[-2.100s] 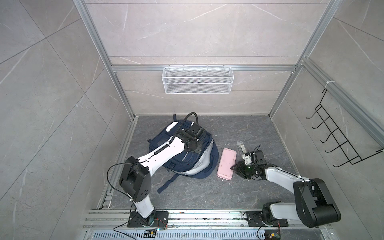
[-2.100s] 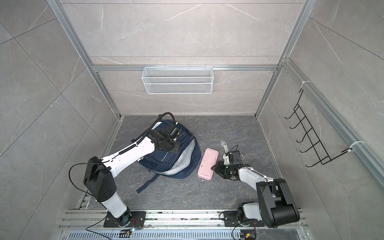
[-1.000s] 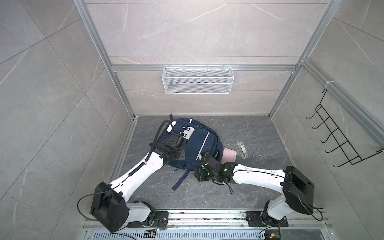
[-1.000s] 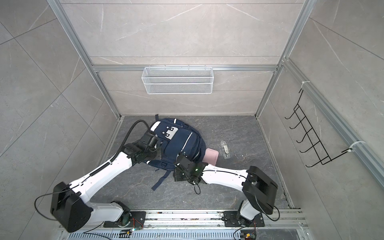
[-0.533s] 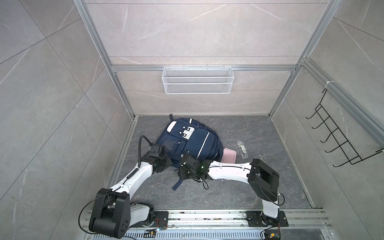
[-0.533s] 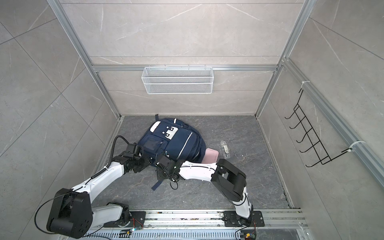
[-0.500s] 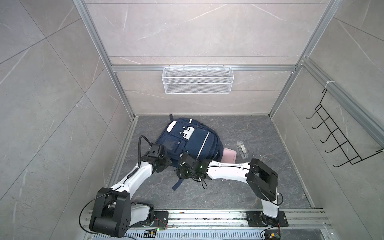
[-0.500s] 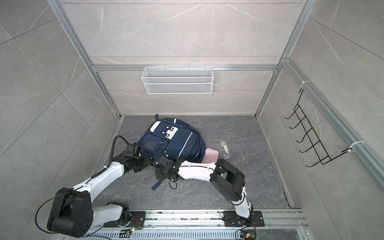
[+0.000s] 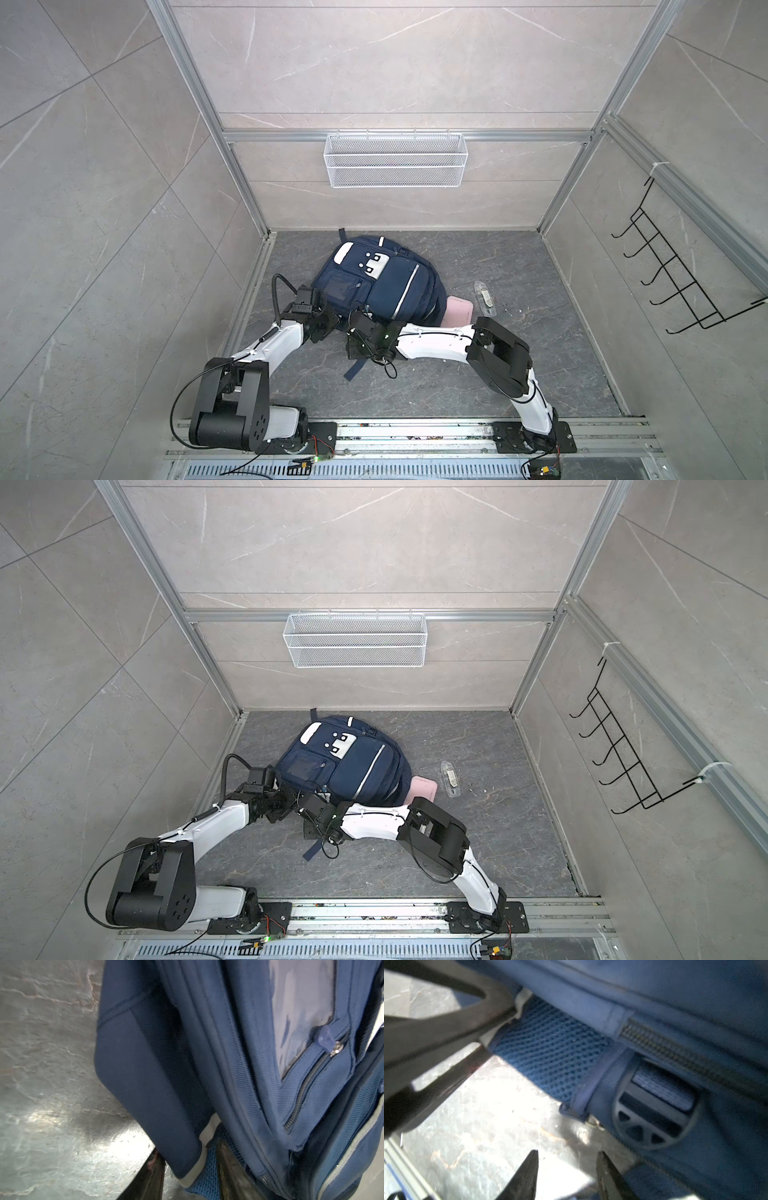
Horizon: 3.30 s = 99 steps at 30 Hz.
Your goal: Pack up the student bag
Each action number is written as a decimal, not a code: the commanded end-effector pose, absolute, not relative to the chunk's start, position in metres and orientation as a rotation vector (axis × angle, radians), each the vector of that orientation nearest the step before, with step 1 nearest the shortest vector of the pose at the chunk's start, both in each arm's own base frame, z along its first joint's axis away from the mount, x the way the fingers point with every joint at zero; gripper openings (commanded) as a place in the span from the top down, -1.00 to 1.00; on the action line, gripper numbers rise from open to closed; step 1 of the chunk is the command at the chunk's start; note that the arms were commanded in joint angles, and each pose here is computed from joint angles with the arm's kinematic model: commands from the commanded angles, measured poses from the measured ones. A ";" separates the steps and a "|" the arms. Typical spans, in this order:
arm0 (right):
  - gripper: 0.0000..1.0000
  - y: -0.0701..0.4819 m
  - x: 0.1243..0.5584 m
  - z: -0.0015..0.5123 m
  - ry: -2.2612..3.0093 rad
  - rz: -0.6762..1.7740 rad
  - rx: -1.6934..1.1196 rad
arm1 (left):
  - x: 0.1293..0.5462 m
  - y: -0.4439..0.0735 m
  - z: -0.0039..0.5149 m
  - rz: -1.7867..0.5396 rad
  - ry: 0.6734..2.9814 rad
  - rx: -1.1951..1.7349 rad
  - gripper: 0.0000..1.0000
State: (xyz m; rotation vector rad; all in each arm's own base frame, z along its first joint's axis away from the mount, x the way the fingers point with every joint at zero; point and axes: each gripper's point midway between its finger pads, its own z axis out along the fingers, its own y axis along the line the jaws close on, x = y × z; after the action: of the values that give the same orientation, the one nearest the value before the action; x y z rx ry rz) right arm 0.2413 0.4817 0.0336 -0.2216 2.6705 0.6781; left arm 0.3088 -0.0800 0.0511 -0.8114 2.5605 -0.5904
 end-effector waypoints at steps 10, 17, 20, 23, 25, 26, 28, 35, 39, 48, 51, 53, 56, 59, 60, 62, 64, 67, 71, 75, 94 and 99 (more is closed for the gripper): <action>0.11 0.475 0.260 0.010 2.599 0.481 0.033 | 0.305 -0.086 0.045 -0.646 2.567 -0.787 0.72; 0.17 0.465 0.262 -0.006 2.590 0.364 0.068 | 0.298 -0.088 0.047 -0.675 2.565 -0.782 0.90; 0.31 0.460 0.261 -0.007 2.575 0.313 0.070 | 0.295 -0.086 0.048 -0.663 2.566 -0.780 0.96; 0.42 0.458 0.258 -0.007 2.565 0.265 0.052 | 0.294 -0.086 0.048 -0.658 2.566 -0.778 0.97; 0.50 0.458 0.255 -0.005 2.565 0.252 0.038 | 0.294 -0.086 0.047 -0.658 2.566 -0.780 0.98; 0.53 0.457 0.254 -0.005 2.564 0.249 0.028 | 0.295 -0.085 0.048 -0.652 2.565 -0.774 0.98; 0.60 0.455 0.250 -0.001 2.559 0.251 0.010 | 0.296 -0.082 0.049 -0.629 2.564 -0.774 0.98; 1.00 0.454 0.241 0.018 2.545 0.319 -0.056 | 0.302 -0.079 0.048 -0.593 2.565 -0.772 0.99; 1.00 0.451 0.235 0.033 2.523 0.349 -0.115 | 0.304 -0.077 0.043 -0.579 2.572 -0.781 1.00; 1.00 0.434 0.222 0.048 2.529 0.413 -0.144 | 0.309 -0.069 0.045 -0.547 2.554 -0.796 1.00; 0.84 0.443 0.218 0.053 2.534 0.466 -0.192 | 0.308 -0.073 0.045 -0.577 2.554 -0.794 1.00; 0.59 0.456 0.217 0.059 2.525 0.528 -0.213 | 0.308 -0.075 0.045 -0.596 2.552 -0.796 1.00; 0.29 0.469 0.220 0.061 2.528 0.538 -0.216 | 0.305 -0.077 0.046 -0.617 2.551 -0.794 1.00; 0.20 0.481 0.223 0.056 2.556 0.508 -0.211 | 0.303 -0.079 0.050 -0.639 2.544 -0.781 1.00; 0.19 0.483 0.225 0.054 2.566 0.483 -0.201 | 0.302 -0.080 0.052 -0.644 2.542 -0.780 1.00; 0.17 0.483 0.230 0.048 2.579 0.423 -0.164 | 0.300 -0.080 0.054 -0.652 2.538 -0.776 1.00; 0.16 0.483 0.234 0.040 2.600 0.394 -0.129 | 0.298 -0.080 0.056 -0.658 2.533 -0.773 1.00; 0.16 0.478 0.239 0.032 2.626 0.324 -0.104 | 0.295 -0.080 0.059 -0.656 2.533 -0.767 1.00; 0.17 0.466 0.239 0.031 2.621 0.278 -0.043 | 0.294 -0.079 0.060 -0.648 2.532 -0.763 1.00; 0.17 0.462 0.234 0.033 2.610 0.309 -0.041 | 0.294 -0.079 0.058 -0.649 2.537 -0.765 1.00; 0.10 0.477 0.244 0.013 2.652 0.311 -0.045 | 0.289 -0.080 0.048 -0.648 2.564 -0.770 1.00; 0.10 0.468 0.255 0.003 2.670 0.276 0.014 | 0.290 -0.080 0.049 -0.651 2.558 -0.769 1.00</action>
State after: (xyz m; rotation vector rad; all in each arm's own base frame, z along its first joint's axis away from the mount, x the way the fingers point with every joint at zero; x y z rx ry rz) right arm 0.2522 0.4825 0.0251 -0.0132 2.6217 0.3662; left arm 0.2970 -0.0801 0.0536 -0.7793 2.5284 -0.6505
